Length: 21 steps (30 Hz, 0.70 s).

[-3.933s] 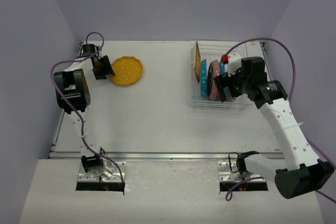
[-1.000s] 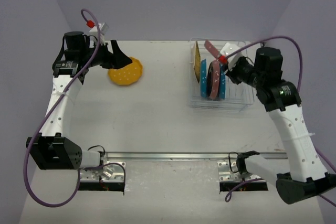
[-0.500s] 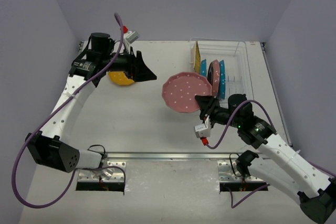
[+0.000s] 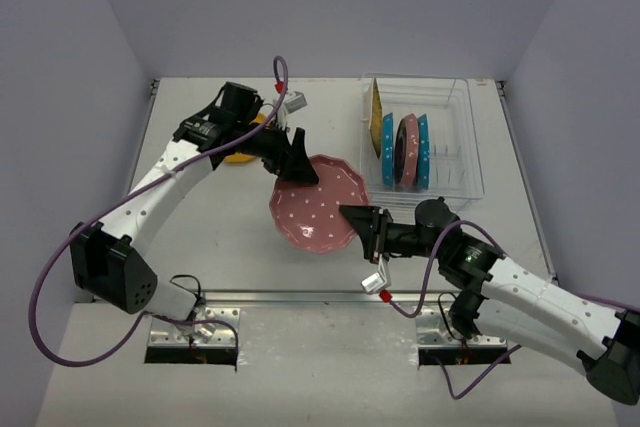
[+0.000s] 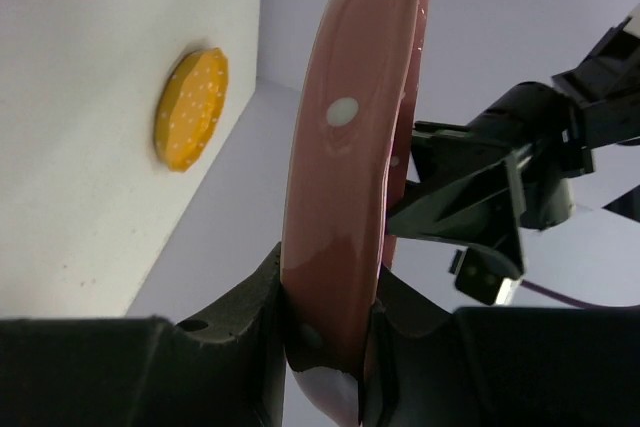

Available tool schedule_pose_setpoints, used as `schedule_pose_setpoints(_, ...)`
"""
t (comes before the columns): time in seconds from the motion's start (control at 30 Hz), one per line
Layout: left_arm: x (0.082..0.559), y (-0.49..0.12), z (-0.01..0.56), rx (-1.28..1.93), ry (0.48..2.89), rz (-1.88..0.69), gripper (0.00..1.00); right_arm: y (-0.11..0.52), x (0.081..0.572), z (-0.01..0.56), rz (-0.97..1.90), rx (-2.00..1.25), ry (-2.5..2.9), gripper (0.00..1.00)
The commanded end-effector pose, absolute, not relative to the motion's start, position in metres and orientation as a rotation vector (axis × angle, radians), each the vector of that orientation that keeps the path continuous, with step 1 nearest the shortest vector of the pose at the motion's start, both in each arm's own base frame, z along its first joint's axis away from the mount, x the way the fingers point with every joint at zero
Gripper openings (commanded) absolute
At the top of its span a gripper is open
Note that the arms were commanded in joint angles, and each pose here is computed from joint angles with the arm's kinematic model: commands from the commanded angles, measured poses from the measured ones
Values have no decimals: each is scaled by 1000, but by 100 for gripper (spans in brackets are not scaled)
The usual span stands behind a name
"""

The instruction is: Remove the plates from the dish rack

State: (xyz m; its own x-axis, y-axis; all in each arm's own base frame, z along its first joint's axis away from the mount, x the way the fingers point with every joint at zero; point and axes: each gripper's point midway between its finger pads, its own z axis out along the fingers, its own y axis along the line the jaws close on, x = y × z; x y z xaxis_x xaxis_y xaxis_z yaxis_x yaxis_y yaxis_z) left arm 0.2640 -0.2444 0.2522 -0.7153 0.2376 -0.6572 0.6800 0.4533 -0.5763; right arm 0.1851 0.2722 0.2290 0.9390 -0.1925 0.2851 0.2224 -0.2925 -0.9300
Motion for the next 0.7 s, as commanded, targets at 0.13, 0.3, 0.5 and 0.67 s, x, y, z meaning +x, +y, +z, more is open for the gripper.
schedule_pose_setpoints(0.13,254,-246,249,868,2160,-1248,30,279,174,315,-608,-1511,-198,0)
schedule_pose_setpoints(0.3,228,-251,258,946,2078,-1417,1,277,181,309,-628,-1520,-169,0)
schedule_pose_setpoints(0.5,209,-248,247,983,2103,-1500,5,276,188,313,-649,-1511,-128,0)
schedule_pose_setpoints(0.67,201,-246,241,1001,2099,-1514,0,274,194,312,-651,-1519,-89,10)
